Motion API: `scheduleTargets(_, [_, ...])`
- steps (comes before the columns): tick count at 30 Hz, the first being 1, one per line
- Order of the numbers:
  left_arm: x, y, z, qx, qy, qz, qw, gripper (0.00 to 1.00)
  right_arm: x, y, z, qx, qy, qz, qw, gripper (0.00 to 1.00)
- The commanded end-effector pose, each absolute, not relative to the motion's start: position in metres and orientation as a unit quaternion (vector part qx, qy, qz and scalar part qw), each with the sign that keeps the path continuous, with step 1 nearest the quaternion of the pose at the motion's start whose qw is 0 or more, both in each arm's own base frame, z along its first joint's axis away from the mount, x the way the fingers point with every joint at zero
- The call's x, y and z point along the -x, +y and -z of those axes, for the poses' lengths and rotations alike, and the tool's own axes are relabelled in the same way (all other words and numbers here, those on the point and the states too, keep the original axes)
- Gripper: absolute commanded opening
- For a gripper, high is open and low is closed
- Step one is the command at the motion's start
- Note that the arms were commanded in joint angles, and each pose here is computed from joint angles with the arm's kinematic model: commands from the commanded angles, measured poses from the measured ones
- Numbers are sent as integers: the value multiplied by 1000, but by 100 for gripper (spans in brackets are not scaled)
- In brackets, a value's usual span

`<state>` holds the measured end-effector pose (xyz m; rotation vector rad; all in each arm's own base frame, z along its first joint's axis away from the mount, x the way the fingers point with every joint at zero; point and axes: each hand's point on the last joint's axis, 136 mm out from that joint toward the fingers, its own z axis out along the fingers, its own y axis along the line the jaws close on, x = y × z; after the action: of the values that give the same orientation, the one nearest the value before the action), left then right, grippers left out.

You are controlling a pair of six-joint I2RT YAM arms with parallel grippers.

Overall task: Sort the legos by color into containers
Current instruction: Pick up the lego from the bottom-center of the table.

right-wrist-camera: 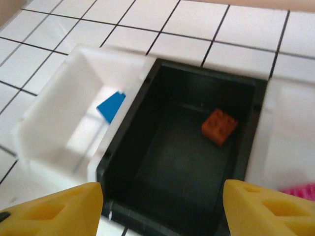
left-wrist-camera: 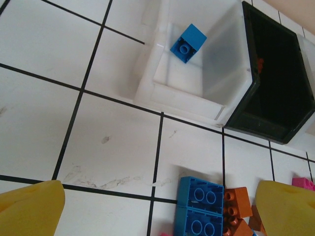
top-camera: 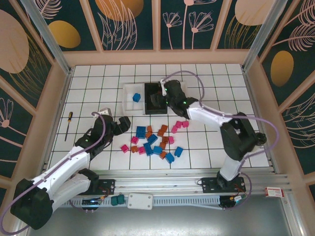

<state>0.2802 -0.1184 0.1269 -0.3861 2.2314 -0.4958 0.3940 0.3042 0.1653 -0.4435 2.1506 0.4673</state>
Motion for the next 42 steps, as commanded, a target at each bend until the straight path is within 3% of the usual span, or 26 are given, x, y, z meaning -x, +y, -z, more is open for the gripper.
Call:
scheduleTargets(1, [-280,-120,-120,156,884,199,392,99,-360,281,-151,150,877,-194,413,66])
scheduleTargets(8, [-283,-122,-109,154,890,192,384,99,-282,241,-101,144,912,-195,331,66])
scheduleTargets(16, [-286,-125,-101,152,896,187,372,99,-226,251,-59,162,930,-232,235,65])
scheduleTargets(21, [-285,-125,-97,154,896,189,371,99,-217,254,-41,162,933,-239,216,63])
scheduleTargets(33, [-285,-125,-94,152,899,187,366,99,-230,242,-32,149,939,-204,234,43])
scheduleTargets(42, [-286,-128,-90,150,901,189,361,99,-232,232,-25,137,944,-188,235,42])
